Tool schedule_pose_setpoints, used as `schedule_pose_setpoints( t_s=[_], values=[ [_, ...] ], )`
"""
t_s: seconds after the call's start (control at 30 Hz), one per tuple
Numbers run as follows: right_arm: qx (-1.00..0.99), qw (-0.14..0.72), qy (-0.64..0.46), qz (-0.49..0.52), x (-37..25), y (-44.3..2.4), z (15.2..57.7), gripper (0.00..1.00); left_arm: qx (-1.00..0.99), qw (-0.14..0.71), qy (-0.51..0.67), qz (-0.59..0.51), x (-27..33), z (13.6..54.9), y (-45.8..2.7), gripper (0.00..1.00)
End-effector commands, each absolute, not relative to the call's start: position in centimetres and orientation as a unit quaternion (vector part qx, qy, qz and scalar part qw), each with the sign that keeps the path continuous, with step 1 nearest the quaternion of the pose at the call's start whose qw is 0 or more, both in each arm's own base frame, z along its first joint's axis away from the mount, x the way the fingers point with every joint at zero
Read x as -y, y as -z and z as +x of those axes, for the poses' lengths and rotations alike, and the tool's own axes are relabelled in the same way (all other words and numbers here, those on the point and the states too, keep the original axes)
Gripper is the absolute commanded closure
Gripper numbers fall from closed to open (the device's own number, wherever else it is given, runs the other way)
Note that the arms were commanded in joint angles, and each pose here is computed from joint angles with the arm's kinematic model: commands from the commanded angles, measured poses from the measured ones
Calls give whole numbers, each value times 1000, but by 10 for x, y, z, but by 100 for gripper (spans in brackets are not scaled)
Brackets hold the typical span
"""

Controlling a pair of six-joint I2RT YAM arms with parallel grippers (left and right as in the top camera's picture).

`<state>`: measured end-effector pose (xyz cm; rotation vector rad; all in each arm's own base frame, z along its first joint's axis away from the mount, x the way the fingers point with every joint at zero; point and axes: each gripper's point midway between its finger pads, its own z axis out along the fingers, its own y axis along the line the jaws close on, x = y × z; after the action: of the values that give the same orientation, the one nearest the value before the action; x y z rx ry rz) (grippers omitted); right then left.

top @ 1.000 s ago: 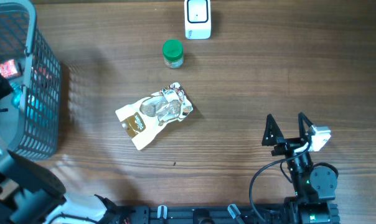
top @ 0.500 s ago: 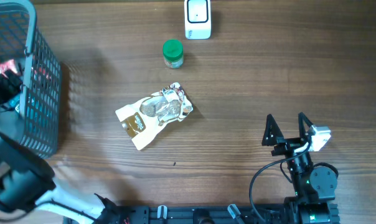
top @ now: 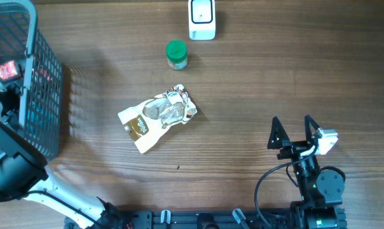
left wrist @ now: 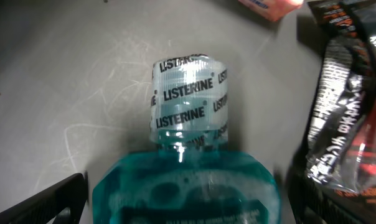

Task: Scan the item barcode

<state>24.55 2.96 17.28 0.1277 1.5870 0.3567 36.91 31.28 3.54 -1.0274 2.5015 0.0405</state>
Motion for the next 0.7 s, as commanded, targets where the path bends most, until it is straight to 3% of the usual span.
schedule_pose_setpoints(
  t_s=[0.0,0.13,0.3,0.37,0.47,0.67],
  values=[
    [-705,691,-150,54,-28,-175,245,0,-904,195,-2,-380,-309,369,-10,0],
    [-705,691,-150,54,-28,-175,245,0,-906,182,1,-382,-307,367,2,0],
    [-705,691,-150,54,-28,-175,245,0,-907,176,3,-383,-305,364,3,18],
    [-705,691,-150,54,-28,-175,245,0,-909,164,7,-384,-301,360,5,15],
    [-705,691,-150,54,-28,-175,245,0,-911,143,15,-386,-294,352,8,0],
    [-705,691,-150,54,-28,-175,245,0,-913,119,23,-389,-286,343,11,0]
  ],
)
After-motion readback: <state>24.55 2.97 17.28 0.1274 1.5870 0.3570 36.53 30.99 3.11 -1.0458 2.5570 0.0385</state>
